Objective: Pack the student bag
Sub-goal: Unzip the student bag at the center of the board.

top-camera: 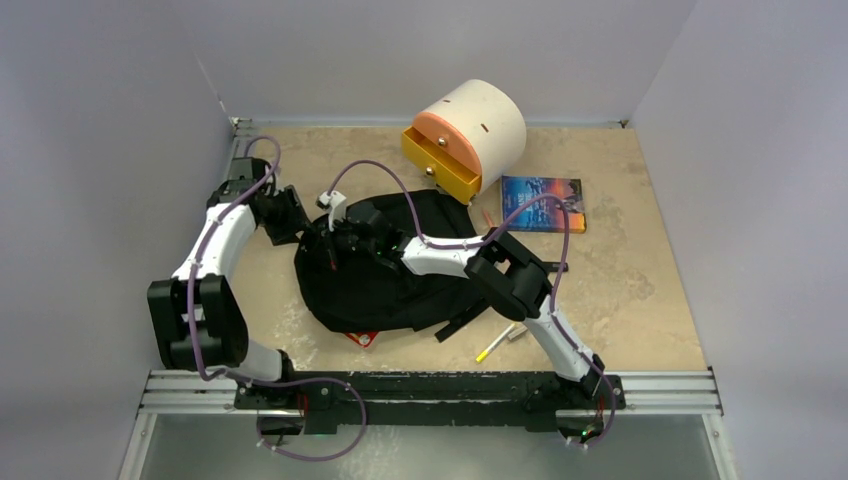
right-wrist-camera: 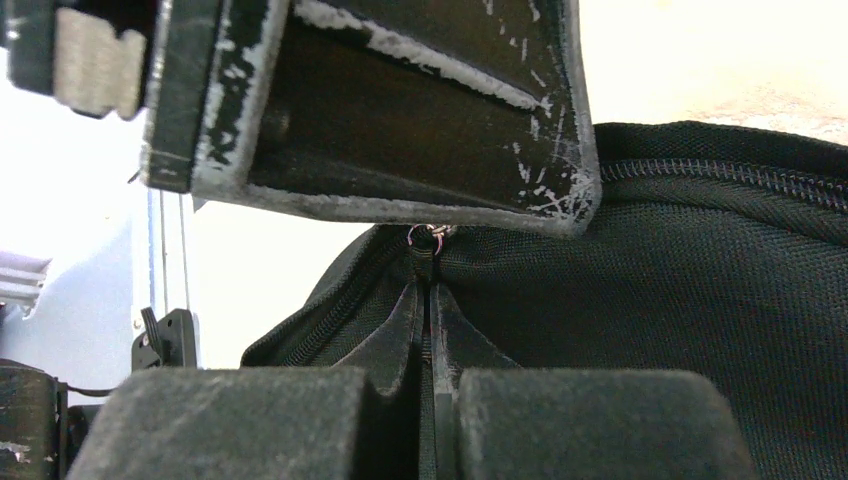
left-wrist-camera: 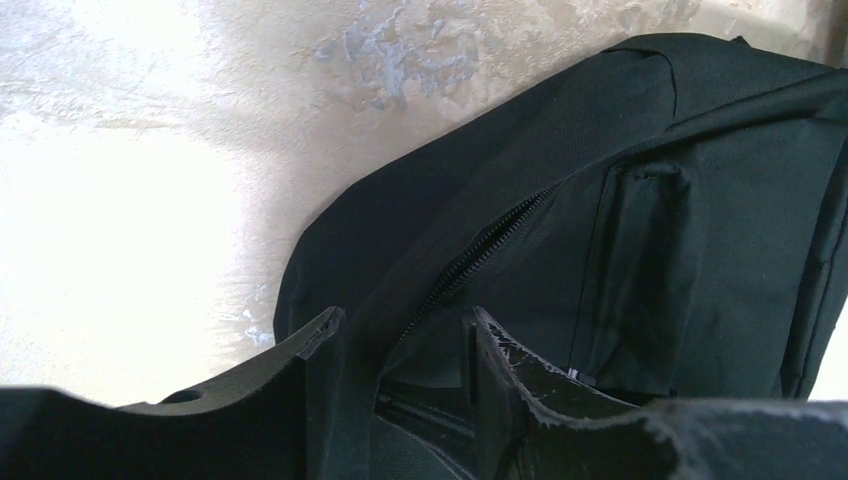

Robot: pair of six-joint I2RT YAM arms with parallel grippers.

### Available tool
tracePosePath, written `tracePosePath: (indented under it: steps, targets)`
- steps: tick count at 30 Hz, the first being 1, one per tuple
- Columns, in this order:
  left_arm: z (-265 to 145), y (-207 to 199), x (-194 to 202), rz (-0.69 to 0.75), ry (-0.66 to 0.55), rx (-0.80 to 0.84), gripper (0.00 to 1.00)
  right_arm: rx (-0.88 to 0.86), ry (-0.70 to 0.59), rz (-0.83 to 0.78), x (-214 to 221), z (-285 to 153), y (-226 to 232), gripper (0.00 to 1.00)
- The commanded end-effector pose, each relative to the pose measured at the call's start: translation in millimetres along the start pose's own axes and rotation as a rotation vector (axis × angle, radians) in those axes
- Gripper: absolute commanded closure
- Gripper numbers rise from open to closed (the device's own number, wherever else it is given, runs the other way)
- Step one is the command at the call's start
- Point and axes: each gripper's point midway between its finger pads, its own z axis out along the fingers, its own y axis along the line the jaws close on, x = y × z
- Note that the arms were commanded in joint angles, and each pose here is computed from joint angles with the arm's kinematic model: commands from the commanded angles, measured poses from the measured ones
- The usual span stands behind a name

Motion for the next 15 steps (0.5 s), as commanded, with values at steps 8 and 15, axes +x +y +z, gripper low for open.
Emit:
tracePosePath:
  steps: [8,15]
  targets:
    - [16,-9,-9,0.041,0.009,0.053,1.00,-0.083,-0.062,-0.045,-41,-11,40,1.00]
    - [17,-11,-15,0.041,-0.007,0.054,1.00,-0.153,-0.010,-0.106,-30,-27,71,1.00]
